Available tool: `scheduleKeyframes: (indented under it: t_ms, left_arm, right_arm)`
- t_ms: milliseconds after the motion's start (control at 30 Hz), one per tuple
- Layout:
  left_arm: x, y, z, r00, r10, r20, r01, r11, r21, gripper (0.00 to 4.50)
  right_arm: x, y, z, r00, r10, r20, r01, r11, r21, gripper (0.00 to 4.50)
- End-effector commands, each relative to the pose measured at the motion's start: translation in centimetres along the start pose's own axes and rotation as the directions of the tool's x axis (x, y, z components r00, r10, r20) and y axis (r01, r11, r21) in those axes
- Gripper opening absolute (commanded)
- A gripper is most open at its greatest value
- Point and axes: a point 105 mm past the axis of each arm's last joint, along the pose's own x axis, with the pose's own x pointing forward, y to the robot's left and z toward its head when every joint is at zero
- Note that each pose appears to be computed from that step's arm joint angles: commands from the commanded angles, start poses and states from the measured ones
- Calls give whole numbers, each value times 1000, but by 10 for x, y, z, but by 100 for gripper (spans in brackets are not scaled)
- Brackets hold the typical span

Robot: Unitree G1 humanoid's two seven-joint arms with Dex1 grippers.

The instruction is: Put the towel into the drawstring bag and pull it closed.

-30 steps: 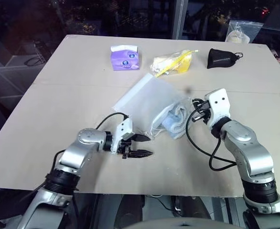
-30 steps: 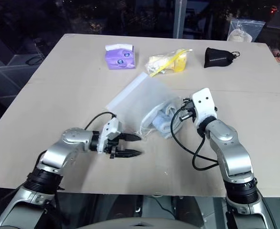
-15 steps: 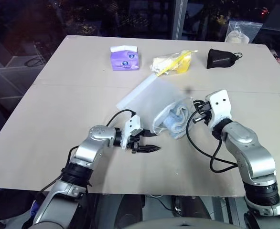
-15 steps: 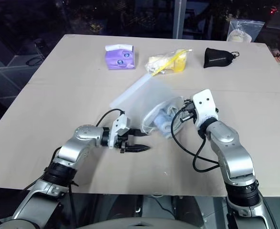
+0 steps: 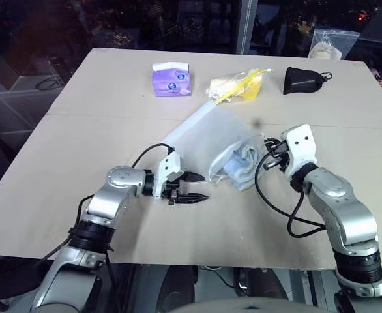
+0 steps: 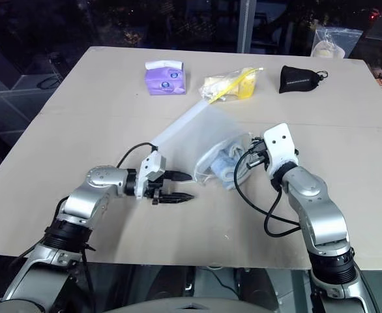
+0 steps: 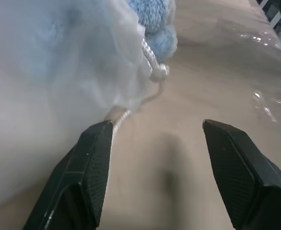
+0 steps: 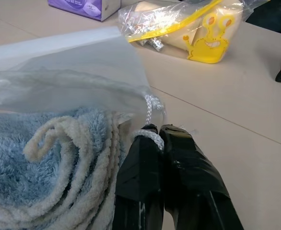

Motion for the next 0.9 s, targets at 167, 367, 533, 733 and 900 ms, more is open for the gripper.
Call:
scheduleKeyframes:
  t_ms: [167,367,533,733,900]
  left_arm:
    - [35,-1,0,997,-73,-25,74,995,64,303]
    - [46,-8,12,982,-169,81,170,985,-12,136]
    - [18,0,24,982,-87,167,98,994,-58,2]
    - [-32,4,43,970,75,233,-67,997,-41,2]
    - [-76,30,78,912,272,306,-277,960,-28,2]
  right_arm:
    - [-2,-3,13,999,-13,49,14,1000,-12,0]
    - [0,-2,12,999,-12,47,13,1000,-11,0]
    - [2,-4,15,998,-22,64,23,1000,-13,0]
    - [-1,-23,33,989,-65,135,68,998,-11,0]
    - [-7,-56,61,969,-137,207,152,986,-61,0]
